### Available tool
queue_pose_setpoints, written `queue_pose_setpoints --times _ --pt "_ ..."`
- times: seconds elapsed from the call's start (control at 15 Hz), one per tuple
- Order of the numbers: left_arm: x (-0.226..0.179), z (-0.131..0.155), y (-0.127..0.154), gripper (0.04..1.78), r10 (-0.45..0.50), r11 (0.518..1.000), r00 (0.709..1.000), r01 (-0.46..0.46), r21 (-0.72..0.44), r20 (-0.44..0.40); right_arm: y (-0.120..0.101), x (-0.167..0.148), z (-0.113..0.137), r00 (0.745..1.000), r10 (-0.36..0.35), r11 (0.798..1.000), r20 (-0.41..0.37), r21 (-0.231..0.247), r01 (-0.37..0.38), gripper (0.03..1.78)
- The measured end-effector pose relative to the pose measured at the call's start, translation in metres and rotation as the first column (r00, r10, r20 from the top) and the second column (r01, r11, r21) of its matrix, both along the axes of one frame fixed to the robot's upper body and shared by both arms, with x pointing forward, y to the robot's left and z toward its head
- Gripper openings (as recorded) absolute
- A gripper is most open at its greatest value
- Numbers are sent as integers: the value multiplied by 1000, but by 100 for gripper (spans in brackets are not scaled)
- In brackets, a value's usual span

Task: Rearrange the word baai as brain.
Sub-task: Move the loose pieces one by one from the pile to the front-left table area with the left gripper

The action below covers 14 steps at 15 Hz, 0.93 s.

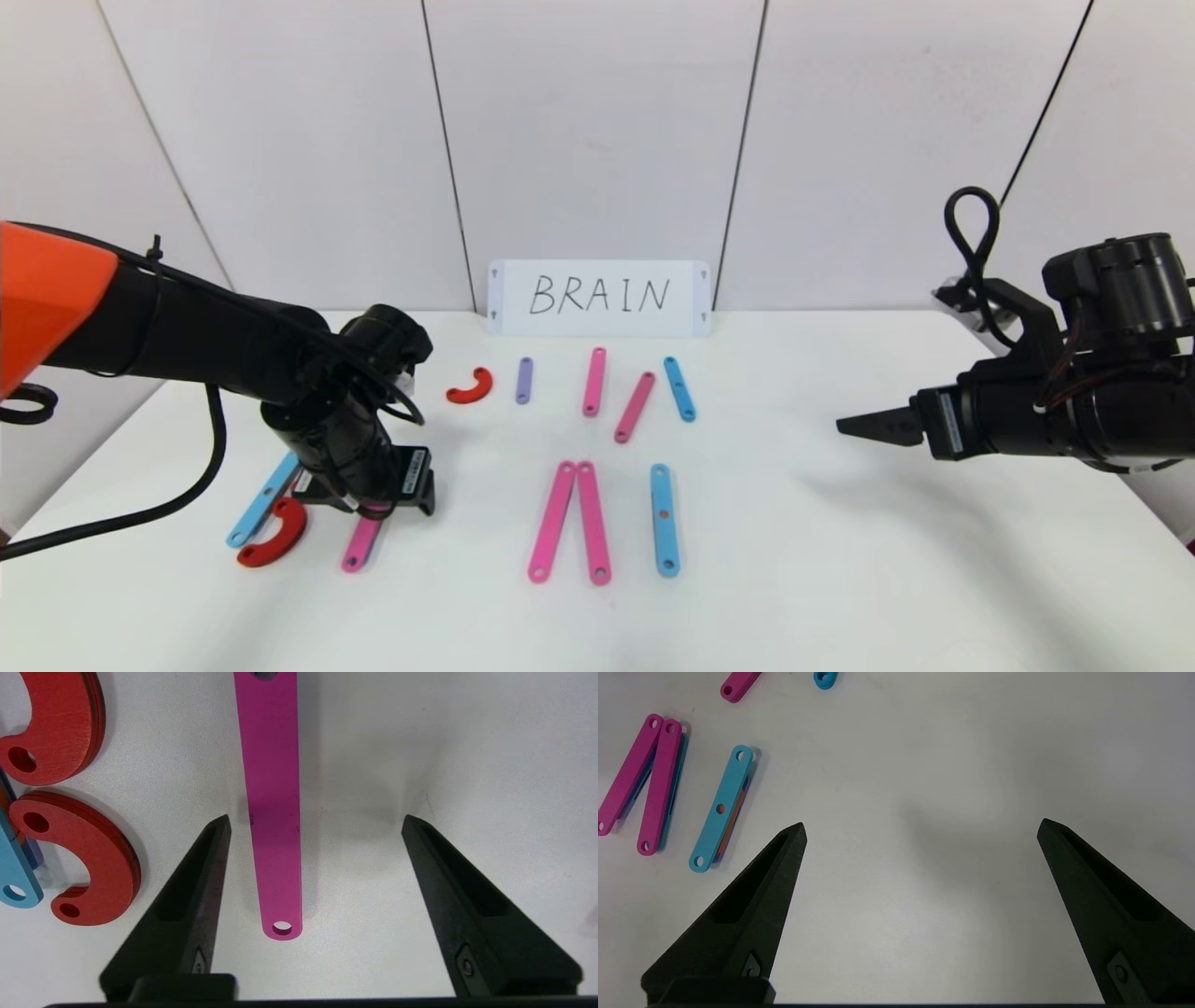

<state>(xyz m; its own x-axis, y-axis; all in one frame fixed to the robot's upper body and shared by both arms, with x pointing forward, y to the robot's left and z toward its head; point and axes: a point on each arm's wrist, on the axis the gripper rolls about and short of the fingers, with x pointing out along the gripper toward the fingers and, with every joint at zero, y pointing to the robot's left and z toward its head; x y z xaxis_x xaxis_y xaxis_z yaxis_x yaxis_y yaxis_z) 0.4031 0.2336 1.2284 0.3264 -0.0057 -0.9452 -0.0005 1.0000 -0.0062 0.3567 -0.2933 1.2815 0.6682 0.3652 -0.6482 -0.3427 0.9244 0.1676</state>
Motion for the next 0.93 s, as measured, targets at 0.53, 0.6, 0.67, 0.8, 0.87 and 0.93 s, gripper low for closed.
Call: queue_pose_setpoints --times 0.53,0.6,0.67,0.8,0.87,0.93 --pt "1 6 -5 175 -12 998 1000 13 -59 19 0 0 -1 1000 2 1000 -2 0 -2 174" --pt "2 10 -5 175 -15 998 999 18 -66 39 0 0 -1 1000 2 1000 -2 0 -2 174" --pt "4 16 -6 175 -20 997 998 24 -71 62 0 0 -1 1000 2 1000 -2 0 -2 174" --pt "12 30 -8 175 -32 996 992 42 -80 121 0 0 -1 1000 2 1000 -2 0 -2 174" --pt "18 37 -10 175 -47 995 987 60 -80 155 0 0 -1 1000 2 1000 -3 0 -2 174" --pt "25 42 -10 175 -70 994 980 84 -72 185 0 0 -1 1000 2 1000 -2 0 -2 174"
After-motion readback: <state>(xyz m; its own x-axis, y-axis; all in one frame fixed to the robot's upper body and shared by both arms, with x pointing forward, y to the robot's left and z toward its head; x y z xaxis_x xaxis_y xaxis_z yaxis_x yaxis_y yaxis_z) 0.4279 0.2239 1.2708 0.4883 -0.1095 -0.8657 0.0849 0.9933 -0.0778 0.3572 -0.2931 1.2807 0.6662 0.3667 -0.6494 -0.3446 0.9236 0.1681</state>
